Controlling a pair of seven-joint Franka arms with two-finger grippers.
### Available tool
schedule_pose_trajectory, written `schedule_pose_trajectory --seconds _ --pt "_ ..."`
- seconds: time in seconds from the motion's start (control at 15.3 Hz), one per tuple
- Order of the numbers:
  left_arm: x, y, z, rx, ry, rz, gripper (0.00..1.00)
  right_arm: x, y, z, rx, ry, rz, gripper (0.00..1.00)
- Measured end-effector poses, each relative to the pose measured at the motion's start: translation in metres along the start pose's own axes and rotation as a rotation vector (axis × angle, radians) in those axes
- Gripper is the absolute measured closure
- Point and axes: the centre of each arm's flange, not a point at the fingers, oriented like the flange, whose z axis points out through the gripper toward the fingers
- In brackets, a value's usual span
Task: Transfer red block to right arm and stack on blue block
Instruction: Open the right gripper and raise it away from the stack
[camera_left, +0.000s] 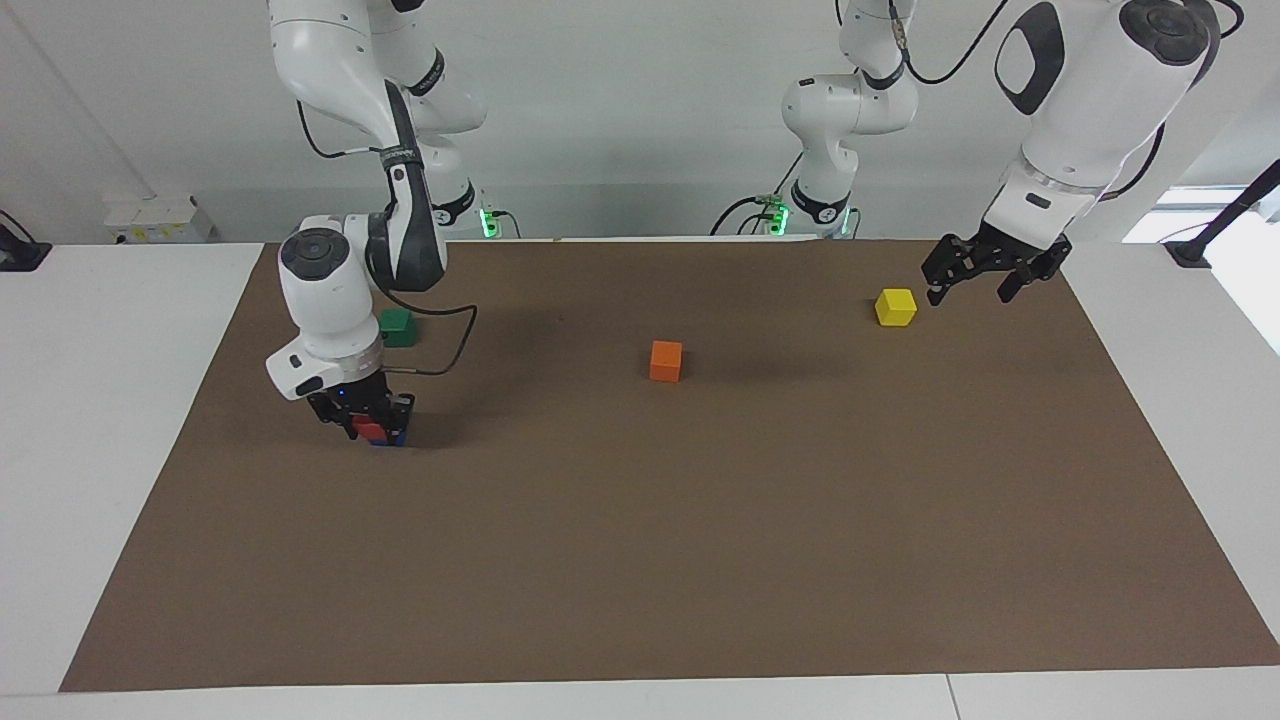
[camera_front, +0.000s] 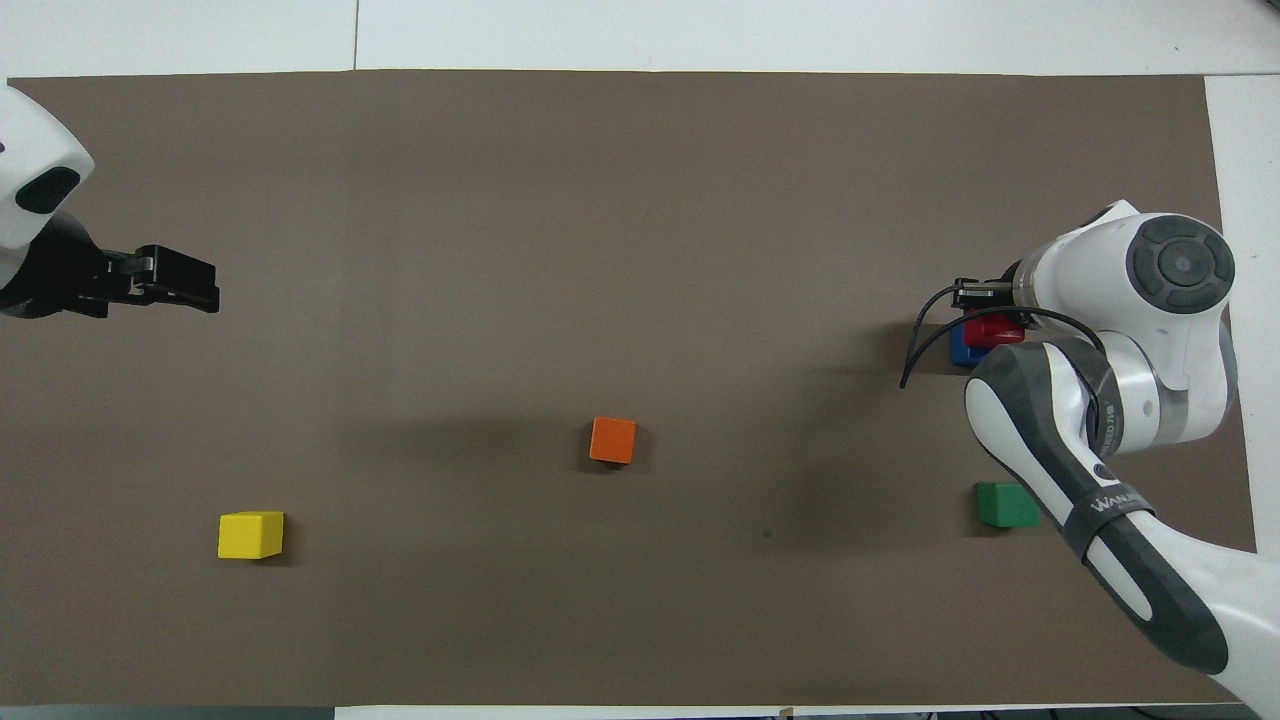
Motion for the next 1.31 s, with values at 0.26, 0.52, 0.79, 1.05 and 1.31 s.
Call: schedule_pose_trajectory --seconds 0.26,0.52,0.79,1.05,1.31 --pt "0.000 -0.001 0.000 0.000 0.001 -0.002 0.00 0.000 0.000 0.000 0.000 0.000 0.037 0.30" --pt "0.000 -0.001 -0.001 0.000 0.002 -0.002 0.00 0.000 0.000 0.000 0.000 0.000 0.037 0.00" --pt "-0.003 -0.004 -0.006 0.000 0.009 -0.008 0.00 0.008 0.005 -0.019 -0.015 -0.014 -0.025 0.00" --pt "-0.007 -0.006 -0.013 0.000 0.015 -0.010 0.00 0.038 0.046 -0.106 0.005 -0.037 -0.169 0.00" --pt "-0.007 -0.006 -0.013 0.000 0.014 -0.010 0.00 0.037 0.064 -0.168 0.064 -0.048 -0.208 0.00"
